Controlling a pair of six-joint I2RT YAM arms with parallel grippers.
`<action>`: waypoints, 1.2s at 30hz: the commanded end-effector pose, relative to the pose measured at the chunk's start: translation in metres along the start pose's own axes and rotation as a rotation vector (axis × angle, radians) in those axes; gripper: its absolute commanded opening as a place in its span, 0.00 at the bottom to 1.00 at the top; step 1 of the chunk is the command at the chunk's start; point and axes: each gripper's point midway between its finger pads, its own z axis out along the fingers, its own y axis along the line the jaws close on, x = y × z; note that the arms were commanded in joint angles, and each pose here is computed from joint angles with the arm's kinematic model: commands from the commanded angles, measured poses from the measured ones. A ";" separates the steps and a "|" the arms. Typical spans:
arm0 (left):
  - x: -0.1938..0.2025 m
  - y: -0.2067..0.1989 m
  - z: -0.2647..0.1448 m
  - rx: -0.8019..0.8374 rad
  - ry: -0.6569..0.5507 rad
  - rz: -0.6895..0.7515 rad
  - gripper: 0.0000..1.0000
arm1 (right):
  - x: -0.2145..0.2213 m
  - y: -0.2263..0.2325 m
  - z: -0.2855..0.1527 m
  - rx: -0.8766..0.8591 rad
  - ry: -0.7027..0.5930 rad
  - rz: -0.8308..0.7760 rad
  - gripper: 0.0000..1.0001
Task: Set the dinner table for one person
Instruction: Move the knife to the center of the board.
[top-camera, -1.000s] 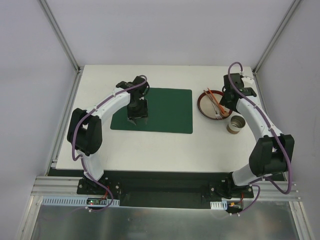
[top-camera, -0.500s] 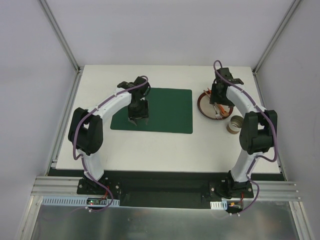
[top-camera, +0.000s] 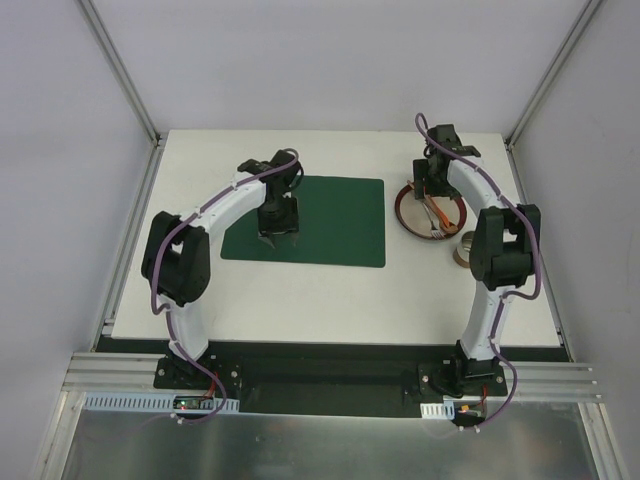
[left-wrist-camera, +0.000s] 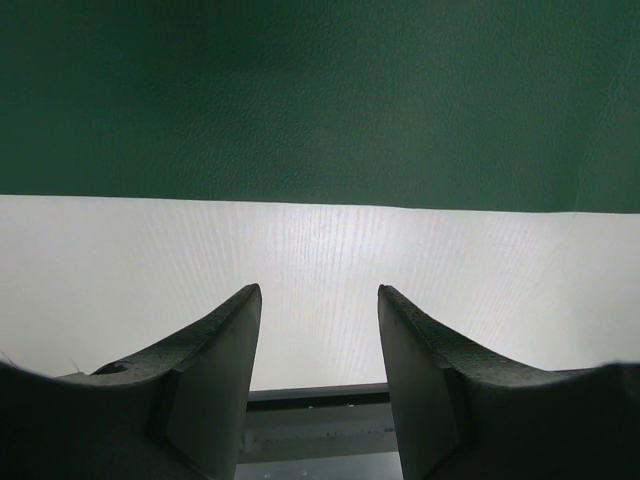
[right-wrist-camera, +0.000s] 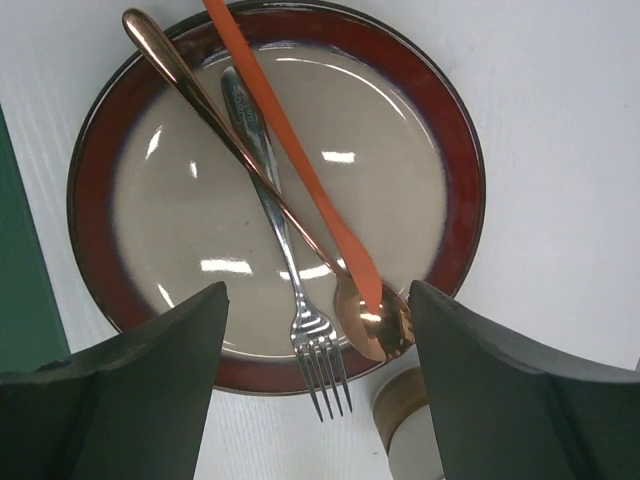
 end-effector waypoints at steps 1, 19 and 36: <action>-0.007 -0.001 -0.007 -0.025 -0.011 0.012 0.50 | -0.006 -0.001 0.001 -0.047 0.012 -0.054 0.77; -0.013 -0.005 -0.008 -0.026 -0.003 0.012 0.50 | 0.019 0.022 0.021 -0.284 0.120 0.014 0.76; -0.017 -0.011 -0.004 -0.014 0.007 0.019 0.50 | 0.012 0.012 0.023 -0.275 0.149 -0.014 0.76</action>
